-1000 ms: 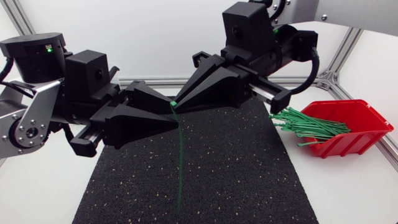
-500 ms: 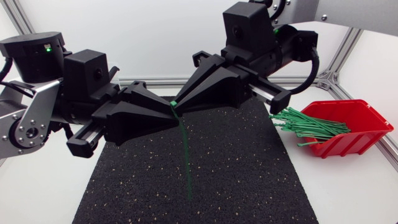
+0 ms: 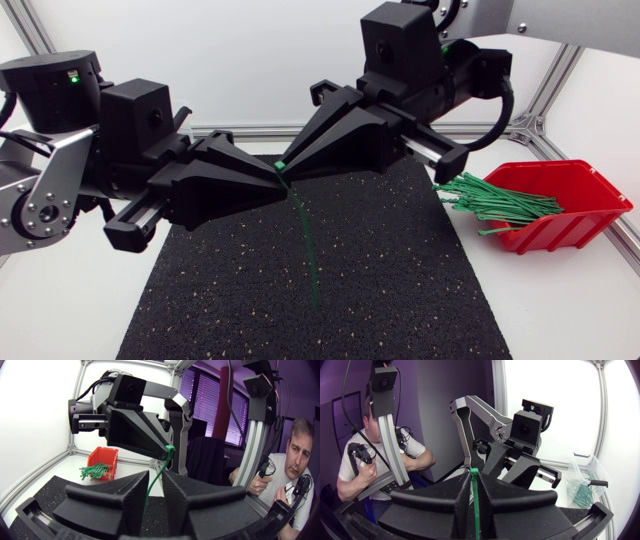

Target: Take a green cable tie from the red box, thread the tail through the head to close it, then place it in the transparent bin on the left.

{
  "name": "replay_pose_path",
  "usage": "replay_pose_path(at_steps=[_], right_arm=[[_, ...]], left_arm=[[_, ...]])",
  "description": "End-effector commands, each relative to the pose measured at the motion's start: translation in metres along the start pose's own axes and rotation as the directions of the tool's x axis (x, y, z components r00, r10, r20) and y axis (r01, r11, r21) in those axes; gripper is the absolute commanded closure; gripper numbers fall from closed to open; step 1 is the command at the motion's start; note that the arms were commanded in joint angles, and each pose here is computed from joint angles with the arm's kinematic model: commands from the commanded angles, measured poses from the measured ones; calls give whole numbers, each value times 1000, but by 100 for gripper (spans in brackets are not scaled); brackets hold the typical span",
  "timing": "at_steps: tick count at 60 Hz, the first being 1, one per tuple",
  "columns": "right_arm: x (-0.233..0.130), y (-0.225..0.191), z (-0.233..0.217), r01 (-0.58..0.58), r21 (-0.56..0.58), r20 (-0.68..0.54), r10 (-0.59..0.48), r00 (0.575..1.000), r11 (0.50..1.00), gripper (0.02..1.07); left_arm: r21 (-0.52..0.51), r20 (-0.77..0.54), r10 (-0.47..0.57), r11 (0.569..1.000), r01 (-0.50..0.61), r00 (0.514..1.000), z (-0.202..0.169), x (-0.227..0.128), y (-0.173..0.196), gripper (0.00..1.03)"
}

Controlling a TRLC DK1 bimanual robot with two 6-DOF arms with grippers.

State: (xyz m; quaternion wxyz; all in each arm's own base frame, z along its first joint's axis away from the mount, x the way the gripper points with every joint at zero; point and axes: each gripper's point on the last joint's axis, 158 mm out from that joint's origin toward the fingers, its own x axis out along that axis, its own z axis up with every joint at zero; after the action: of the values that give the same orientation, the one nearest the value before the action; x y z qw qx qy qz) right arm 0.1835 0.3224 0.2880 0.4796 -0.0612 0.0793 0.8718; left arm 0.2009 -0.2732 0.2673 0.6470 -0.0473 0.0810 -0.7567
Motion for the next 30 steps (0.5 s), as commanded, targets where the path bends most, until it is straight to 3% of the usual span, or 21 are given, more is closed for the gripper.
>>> replay_pose_path(at_steps=[1, 13, 30], right_arm=[[0, -3, -9, -5, 28, 11, 4, 1000, 1000, 101], [-1, -5, -9, -1, 27, 13, 1, 1000, 1000, 101], [-1, -10, -8, 2, 27, 16, -2, 1000, 1000, 101]], left_arm=[[-26, 3, 1, 1000, -1, 1000, -4, -3, -3, 68], [-32, 2, 4, 999, -4, 1000, -6, -4, -3, 54], [-20, 7, 4, 1000, -4, 1000, -2, -5, -8, 47]])
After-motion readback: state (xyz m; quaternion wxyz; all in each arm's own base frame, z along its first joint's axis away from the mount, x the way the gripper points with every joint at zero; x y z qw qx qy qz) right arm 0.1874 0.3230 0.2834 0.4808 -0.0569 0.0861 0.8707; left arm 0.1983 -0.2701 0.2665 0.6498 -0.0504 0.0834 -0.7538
